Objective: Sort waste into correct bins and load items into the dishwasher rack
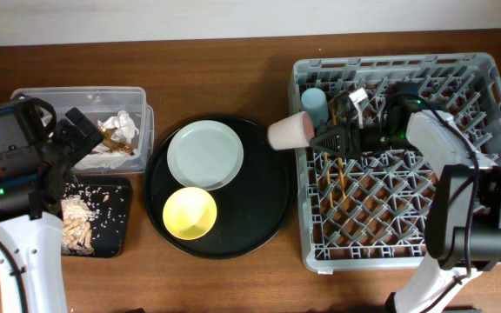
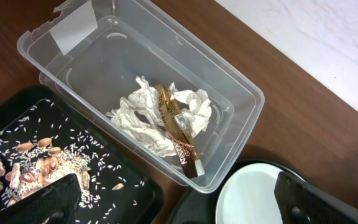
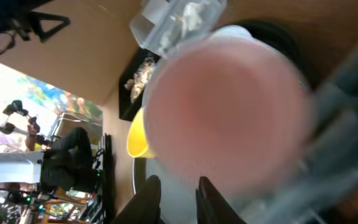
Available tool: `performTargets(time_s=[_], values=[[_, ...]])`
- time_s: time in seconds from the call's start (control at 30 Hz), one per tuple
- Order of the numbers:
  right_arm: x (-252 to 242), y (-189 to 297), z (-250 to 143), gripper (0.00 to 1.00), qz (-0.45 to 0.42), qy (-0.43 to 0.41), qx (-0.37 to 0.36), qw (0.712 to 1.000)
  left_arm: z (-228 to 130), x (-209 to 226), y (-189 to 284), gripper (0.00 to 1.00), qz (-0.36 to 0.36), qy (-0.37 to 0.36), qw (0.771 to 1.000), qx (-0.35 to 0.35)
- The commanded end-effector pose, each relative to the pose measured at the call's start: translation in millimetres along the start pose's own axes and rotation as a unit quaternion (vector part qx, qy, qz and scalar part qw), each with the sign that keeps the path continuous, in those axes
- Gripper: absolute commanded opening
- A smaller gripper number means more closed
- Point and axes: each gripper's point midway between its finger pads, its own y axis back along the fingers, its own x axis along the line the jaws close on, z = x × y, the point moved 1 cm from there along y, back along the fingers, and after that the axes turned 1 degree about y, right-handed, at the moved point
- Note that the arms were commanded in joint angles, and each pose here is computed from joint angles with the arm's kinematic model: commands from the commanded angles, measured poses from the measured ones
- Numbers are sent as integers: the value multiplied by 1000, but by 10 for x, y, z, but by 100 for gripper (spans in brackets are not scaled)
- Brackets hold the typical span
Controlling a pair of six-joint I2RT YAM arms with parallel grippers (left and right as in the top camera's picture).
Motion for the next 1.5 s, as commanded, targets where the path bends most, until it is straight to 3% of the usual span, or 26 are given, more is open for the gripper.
performTargets(time_s=[0.0, 0.23, 0.4, 0.53, 0.67, 0.77, 0.93, 1.0, 1.07, 1.13, 1.2, 1.47], values=[[-146, 130, -111, 22, -34, -21, 12, 999, 46, -12, 42, 99, -5, 4, 1000, -7], [-127, 326, -168, 13, -51, -64, 11, 997, 46, -12, 42, 99, -5, 4, 1000, -7], [26, 297, 41, 12, -125, -60, 58, 989, 46, -12, 42, 99, -5, 4, 1000, -7], [189, 140, 419, 12, -291, -12, 118, 949, 46, -12, 42, 99, -5, 4, 1000, -7], [597, -338, 672, 15, -374, 78, 149, 912, 46, -12, 42, 99, -5, 4, 1000, -7], [856, -742, 519, 20, -393, 136, 191, 889, 46, -12, 42, 99, -5, 4, 1000, -7], [1160, -1101, -77, 30, -408, 142, 283, 856, 46, -12, 42, 99, -5, 4, 1000, -7], [1277, -1195, -310, 32, -410, 108, 298, 855, 46, -12, 42, 99, -5, 4, 1000, -7], [1400, -1332, -505, 53, -419, 13, 274, 866, 46, -12, 42, 99, -5, 4, 1000, -7], [1445, -1399, -657, 53, -424, -49, 265, 865, 46, -12, 42, 99, -5, 4, 1000, -7], [1387, -1450, -878, 52, -452, -132, 244, 848, 46, -12, 42, 99, -5, 4, 1000, -7], [838, -1530, -1500, 54, -530, -307, 137, 778, 46, -12, 42, 99, -5, 4, 1000, -7]])
